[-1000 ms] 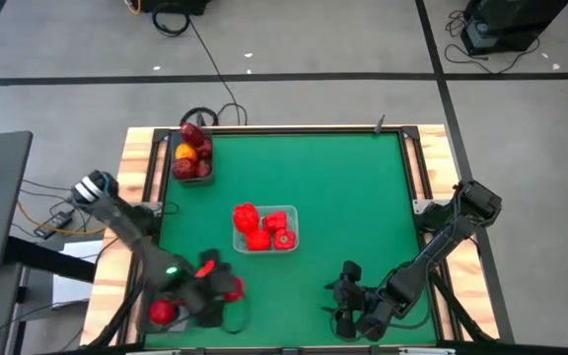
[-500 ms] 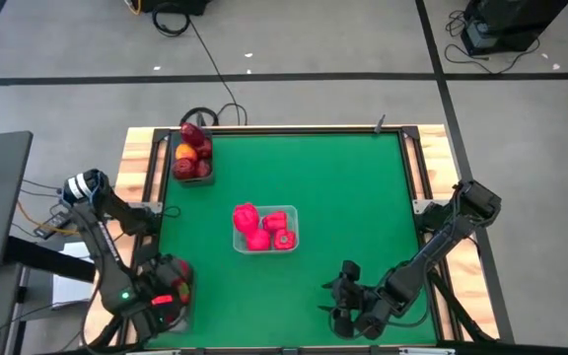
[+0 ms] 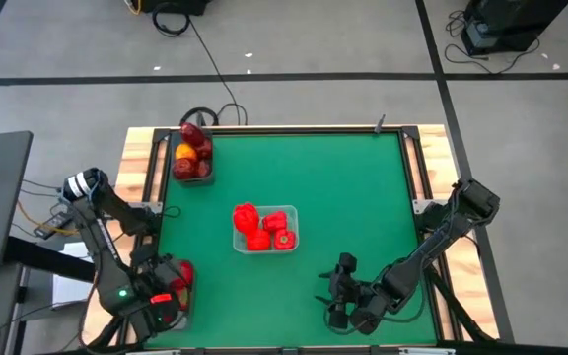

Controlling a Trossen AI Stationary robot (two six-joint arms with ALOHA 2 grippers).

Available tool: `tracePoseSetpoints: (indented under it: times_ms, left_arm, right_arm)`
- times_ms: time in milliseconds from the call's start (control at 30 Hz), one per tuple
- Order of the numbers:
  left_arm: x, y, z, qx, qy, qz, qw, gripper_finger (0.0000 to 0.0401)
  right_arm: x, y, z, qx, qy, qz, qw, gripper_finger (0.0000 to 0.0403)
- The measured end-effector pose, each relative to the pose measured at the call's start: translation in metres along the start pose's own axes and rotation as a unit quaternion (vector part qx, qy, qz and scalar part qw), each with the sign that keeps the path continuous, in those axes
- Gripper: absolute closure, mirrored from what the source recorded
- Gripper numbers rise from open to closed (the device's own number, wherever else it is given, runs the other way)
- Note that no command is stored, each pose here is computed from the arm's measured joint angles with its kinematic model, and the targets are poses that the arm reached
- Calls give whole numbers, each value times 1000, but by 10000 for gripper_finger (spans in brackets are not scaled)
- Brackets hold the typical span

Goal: Sort produce into baskets
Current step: Put the red tomato into the bottom black bin, then return To Home Position

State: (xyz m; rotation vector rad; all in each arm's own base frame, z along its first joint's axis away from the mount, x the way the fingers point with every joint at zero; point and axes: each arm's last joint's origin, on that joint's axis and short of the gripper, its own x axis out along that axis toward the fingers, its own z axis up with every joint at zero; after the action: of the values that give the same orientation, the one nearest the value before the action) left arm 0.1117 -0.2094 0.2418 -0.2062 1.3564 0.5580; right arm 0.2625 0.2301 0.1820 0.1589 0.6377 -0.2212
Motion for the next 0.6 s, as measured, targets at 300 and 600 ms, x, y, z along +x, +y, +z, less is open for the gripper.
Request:
tracePoseSetpoints:
  times_ms: [300, 600]
  left_arm:
    - [-54, 28, 27, -20, -172, -46, 984, 45]
    - [-23, 46, 71, 3, -296, -18, 955, 46]
  right_arm:
    - [-11, -34, 42, -20, -97, -117, 988, 129]
    - [-24, -79, 96, -49, -89, -94, 990, 230]
